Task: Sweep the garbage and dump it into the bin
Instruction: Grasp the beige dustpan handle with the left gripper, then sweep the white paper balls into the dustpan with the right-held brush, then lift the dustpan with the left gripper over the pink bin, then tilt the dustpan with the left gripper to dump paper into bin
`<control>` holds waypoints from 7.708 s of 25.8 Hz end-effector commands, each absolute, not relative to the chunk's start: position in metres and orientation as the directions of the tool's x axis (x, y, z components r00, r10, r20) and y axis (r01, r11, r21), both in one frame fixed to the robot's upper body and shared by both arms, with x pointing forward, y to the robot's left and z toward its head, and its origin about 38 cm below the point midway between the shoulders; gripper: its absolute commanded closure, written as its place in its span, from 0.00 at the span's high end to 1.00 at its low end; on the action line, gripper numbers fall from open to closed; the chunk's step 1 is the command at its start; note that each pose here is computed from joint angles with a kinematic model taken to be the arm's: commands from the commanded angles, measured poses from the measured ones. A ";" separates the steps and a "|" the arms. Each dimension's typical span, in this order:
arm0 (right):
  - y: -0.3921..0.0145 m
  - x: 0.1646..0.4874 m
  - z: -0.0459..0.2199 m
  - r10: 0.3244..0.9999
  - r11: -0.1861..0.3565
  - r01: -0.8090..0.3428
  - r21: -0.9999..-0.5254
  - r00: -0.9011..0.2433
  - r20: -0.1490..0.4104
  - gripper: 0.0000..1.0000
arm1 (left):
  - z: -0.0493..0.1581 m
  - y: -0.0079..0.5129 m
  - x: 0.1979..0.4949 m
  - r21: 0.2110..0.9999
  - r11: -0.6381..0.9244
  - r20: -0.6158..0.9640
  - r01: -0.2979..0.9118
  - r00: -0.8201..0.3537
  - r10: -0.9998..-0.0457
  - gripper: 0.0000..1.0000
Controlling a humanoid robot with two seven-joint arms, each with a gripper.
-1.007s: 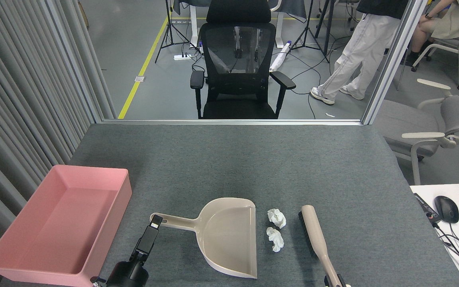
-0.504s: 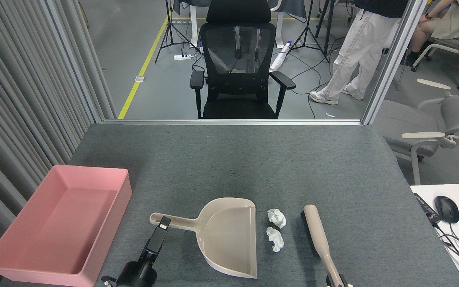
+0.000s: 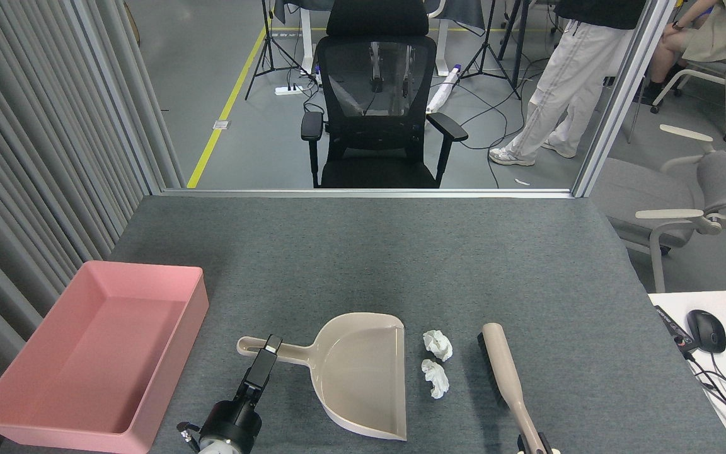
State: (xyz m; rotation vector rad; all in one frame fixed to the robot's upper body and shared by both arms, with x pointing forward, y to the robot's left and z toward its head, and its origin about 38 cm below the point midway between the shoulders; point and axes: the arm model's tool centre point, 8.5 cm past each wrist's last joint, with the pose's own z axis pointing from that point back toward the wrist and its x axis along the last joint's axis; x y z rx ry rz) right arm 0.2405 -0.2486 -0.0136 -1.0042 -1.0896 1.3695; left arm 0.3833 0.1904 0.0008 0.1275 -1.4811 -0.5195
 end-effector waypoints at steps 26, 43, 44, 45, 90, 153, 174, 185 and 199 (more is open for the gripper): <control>-0.248 0.245 -0.011 0.997 -0.012 -0.215 -0.976 -0.076 0.005 0.04 | -0.011 0.186 0.409 0.351 0.891 0.925 0.289 0.041 -0.378 0.54; -0.246 0.246 -0.010 0.997 -0.009 -0.214 -0.977 -0.076 0.008 0.04 | -0.010 0.200 0.407 0.325 0.902 0.937 0.283 0.033 -0.348 0.14; -0.246 0.245 -0.011 0.997 -0.008 -0.215 -0.976 -0.076 0.008 0.04 | -0.010 0.201 0.407 0.324 0.903 0.938 0.281 0.030 -0.346 0.14; -0.246 0.245 -0.011 0.997 -0.008 -0.215 -0.976 -0.076 0.008 0.04 | -0.010 0.201 0.406 0.326 0.903 0.938 0.279 0.019 -0.345 0.14; -0.203 0.241 0.000 0.980 0.168 -0.137 -0.976 -0.083 0.180 0.00 | -0.011 0.201 0.402 0.282 0.921 0.957 0.269 -0.010 -0.290 0.10; -0.253 0.225 -0.012 0.988 0.137 -0.163 -0.977 -0.047 0.147 0.00 | 0.119 0.575 0.370 0.330 0.927 0.944 -0.177 0.095 -0.317 0.10; -0.251 0.225 -0.012 0.988 0.138 -0.164 -0.977 -0.048 0.148 0.00 | 0.138 0.595 0.368 0.570 0.807 0.821 -0.157 0.059 -0.568 0.10; -0.251 0.225 -0.012 0.988 0.138 -0.164 -0.977 -0.049 0.148 0.00 | 0.151 0.587 0.382 0.684 0.719 0.728 -0.125 0.045 -0.685 0.10; -0.254 0.226 -0.013 0.989 0.138 -0.168 -0.976 -0.029 0.144 0.43 | 0.181 0.580 0.389 0.828 0.551 0.555 -0.106 0.018 -0.831 0.10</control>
